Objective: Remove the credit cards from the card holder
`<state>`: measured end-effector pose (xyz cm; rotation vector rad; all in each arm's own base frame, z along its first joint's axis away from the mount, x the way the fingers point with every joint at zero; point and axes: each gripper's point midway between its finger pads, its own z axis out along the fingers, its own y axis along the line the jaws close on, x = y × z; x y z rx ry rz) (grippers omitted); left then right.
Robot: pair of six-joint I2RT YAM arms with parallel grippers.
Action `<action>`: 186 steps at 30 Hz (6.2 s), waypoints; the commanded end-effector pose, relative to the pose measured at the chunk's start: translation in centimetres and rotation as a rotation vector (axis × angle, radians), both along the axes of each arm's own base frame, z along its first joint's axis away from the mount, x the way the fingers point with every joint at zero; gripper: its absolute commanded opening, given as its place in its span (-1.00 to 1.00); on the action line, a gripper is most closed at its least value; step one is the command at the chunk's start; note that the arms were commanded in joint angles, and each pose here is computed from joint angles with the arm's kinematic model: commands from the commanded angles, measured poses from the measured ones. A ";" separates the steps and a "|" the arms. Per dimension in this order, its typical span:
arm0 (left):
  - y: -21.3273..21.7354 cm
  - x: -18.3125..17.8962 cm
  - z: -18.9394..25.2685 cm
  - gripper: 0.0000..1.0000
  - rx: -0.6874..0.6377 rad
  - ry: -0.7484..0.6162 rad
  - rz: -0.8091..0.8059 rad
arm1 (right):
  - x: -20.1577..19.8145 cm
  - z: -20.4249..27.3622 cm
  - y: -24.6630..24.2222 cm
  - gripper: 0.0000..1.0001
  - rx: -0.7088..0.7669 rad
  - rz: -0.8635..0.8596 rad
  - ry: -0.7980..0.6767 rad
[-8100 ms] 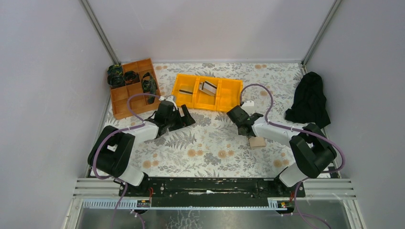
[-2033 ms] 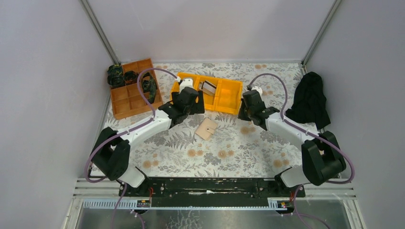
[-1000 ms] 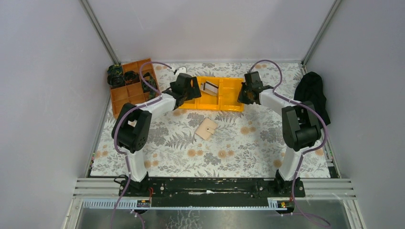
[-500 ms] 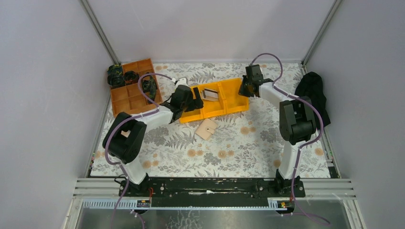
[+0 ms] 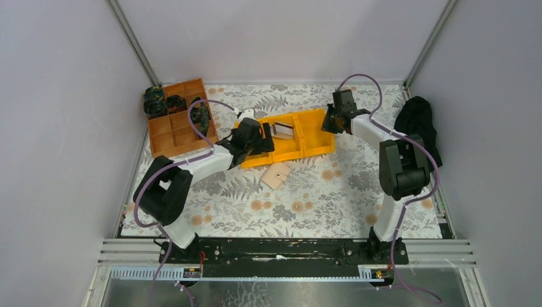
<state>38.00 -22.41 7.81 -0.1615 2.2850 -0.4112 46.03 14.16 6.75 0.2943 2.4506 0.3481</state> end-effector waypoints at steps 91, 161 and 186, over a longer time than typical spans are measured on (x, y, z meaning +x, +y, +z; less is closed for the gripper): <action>-5.5 -12.8 2.7 0.99 -0.051 -0.168 -0.348 | -15.6 3.6 12.3 -0.29 -0.101 0.384 -0.380; 6.0 -9.3 -4.3 0.99 -0.143 0.095 0.012 | -19.0 -0.6 15.7 -1.00 -0.235 0.568 -0.240; 3.0 -10.5 0.0 0.94 -0.336 -0.058 -0.162 | -20.4 1.0 18.1 -1.00 -0.006 0.617 -0.303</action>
